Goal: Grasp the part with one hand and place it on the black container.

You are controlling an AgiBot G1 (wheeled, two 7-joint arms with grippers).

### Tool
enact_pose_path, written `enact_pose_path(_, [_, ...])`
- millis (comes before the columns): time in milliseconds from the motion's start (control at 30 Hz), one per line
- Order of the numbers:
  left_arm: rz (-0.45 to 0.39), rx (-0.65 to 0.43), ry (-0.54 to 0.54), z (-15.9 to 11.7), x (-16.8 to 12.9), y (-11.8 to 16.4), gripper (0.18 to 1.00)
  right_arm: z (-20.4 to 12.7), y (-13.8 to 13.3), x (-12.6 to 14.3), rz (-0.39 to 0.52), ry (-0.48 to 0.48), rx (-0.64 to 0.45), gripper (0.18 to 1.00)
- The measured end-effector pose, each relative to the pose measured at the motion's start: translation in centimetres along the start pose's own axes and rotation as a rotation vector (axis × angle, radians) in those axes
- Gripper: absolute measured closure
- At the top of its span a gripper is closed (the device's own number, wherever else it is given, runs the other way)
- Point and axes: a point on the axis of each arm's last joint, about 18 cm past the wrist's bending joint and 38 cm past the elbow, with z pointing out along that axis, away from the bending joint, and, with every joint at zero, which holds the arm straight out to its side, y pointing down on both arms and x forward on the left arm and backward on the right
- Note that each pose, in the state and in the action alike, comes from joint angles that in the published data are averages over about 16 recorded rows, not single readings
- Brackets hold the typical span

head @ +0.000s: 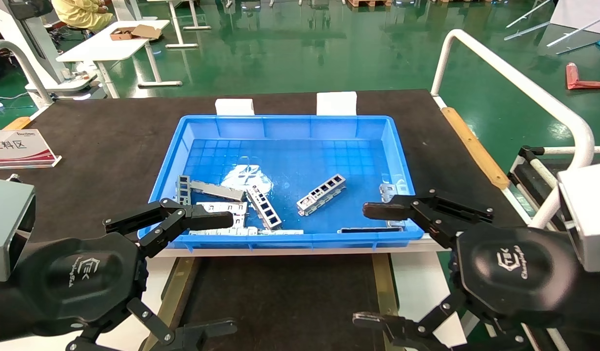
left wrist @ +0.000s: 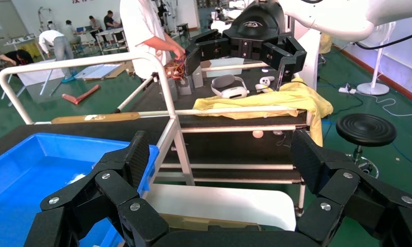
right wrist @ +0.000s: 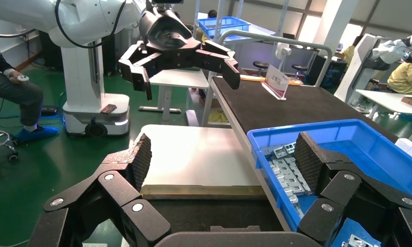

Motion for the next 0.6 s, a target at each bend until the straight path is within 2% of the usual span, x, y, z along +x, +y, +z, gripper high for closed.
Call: enact_pose_path(600, [0.000,0.000,0.000,0.00,0.00,0.00,0.184,0.00,0.00,0.00,0.000,0.000,0.000,0.178])
